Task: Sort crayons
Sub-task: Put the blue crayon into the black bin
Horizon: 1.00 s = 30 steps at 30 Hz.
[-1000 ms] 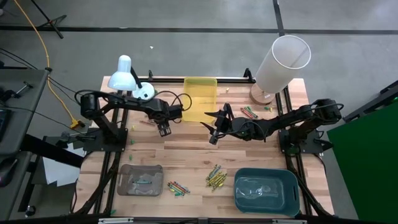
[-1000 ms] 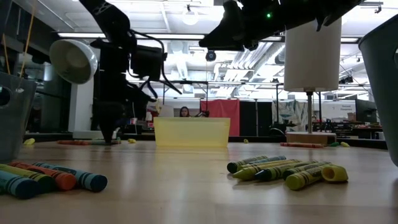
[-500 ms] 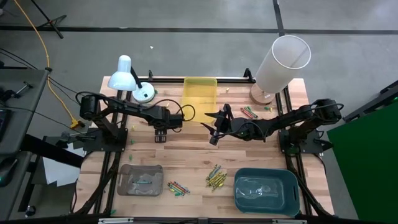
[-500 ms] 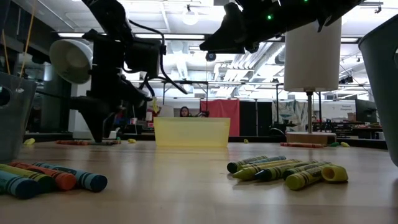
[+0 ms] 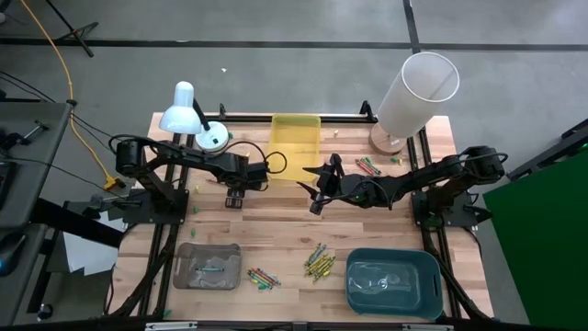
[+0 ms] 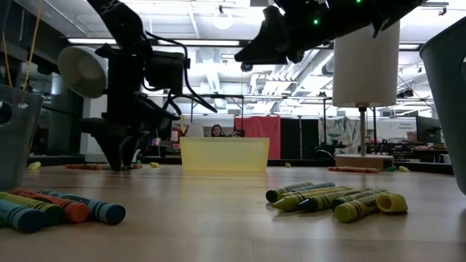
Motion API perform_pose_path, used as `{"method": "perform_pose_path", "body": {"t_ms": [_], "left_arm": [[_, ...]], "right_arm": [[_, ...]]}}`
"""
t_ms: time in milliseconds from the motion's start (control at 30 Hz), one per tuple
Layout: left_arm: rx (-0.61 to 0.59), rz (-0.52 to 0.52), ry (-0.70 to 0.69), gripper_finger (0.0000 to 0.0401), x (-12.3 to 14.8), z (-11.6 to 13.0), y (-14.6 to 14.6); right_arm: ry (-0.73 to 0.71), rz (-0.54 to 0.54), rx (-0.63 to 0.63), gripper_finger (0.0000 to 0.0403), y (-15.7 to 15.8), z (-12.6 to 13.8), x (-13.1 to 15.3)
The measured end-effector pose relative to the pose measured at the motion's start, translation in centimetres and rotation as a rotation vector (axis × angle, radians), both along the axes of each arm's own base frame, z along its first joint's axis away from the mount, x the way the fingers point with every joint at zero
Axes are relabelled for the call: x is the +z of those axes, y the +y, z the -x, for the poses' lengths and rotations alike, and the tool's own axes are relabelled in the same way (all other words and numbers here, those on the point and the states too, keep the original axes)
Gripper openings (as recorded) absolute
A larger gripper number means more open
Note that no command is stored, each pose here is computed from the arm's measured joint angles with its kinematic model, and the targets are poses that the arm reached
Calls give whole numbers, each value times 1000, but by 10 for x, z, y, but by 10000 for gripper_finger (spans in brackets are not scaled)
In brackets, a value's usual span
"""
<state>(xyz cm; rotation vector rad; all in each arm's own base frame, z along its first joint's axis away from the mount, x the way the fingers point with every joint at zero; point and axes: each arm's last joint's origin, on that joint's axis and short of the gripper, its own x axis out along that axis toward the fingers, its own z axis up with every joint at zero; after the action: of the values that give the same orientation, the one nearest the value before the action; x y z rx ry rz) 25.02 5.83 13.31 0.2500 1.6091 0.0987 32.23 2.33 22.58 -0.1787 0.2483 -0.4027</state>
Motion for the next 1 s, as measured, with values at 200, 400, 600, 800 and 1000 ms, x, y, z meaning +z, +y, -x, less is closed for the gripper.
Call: {"method": "perform_pose_path", "body": {"t_ms": [200,400,600,800,1000], "left_arm": [[-30,4,25,161,0,1,0],[11,65,10,135,-2,3,11],[50,122,2,58,-3,6,18],[25,94,2,7,-2,5,15],[-24,64,-111,1,27,-9,5]], "right_arm": [[0,0,0,199,0,0,0],[1,0,0,199,0,0,0],[0,0,0,199,0,0,0],[0,0,0,199,0,0,0],[0,0,0,199,0,0,0]]}}
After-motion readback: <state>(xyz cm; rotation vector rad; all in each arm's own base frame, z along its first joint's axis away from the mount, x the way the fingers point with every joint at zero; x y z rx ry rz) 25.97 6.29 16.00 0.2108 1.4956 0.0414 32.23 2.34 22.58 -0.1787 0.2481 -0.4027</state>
